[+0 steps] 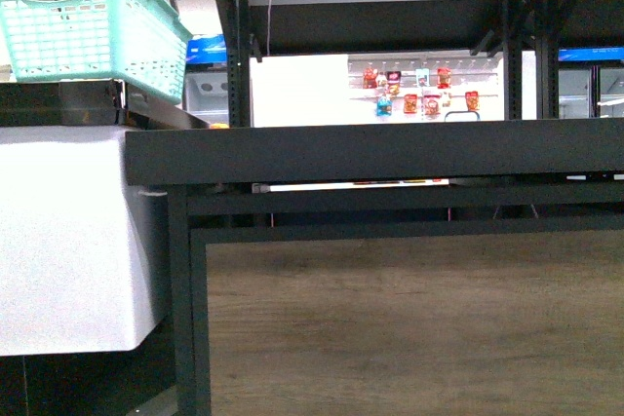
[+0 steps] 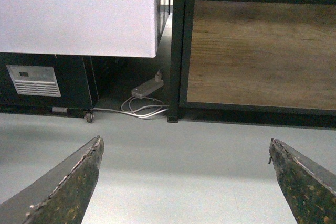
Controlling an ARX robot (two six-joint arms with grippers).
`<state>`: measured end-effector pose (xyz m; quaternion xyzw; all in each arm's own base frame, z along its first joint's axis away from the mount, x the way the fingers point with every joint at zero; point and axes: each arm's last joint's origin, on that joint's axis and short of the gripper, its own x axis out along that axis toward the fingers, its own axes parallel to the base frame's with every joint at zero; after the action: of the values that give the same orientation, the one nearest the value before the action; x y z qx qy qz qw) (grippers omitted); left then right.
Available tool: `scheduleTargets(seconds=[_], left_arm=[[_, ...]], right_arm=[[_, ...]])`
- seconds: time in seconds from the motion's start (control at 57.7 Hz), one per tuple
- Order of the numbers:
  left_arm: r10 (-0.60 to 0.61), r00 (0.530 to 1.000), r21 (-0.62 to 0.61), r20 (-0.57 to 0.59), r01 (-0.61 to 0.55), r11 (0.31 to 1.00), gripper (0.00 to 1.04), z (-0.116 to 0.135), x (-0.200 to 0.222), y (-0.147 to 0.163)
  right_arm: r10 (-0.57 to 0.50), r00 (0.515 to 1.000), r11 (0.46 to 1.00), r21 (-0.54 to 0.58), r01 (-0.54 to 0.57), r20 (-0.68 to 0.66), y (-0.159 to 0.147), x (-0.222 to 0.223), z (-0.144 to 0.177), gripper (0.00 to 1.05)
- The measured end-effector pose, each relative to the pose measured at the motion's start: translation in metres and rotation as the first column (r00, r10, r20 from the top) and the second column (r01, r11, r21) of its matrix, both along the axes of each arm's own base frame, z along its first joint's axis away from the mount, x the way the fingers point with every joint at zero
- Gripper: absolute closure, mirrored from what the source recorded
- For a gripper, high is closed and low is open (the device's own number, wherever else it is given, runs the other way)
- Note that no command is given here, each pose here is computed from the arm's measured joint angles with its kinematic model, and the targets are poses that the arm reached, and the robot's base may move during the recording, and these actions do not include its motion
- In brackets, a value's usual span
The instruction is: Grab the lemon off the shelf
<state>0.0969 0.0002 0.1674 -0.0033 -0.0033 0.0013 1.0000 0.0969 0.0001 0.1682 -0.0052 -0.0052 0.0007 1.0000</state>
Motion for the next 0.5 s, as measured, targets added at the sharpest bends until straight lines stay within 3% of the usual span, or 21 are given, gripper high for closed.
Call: scheduleTargets(seconds=[0.502], left_arm=[[0.0, 1.0, 0.0, 0.0, 0.0, 1.0, 0.08, 0.0, 0.0, 0.0]], right_arm=[[0.0, 1.0, 1.0, 0.0, 0.0, 0.0, 0.0, 0.0, 0.0, 0.07]])
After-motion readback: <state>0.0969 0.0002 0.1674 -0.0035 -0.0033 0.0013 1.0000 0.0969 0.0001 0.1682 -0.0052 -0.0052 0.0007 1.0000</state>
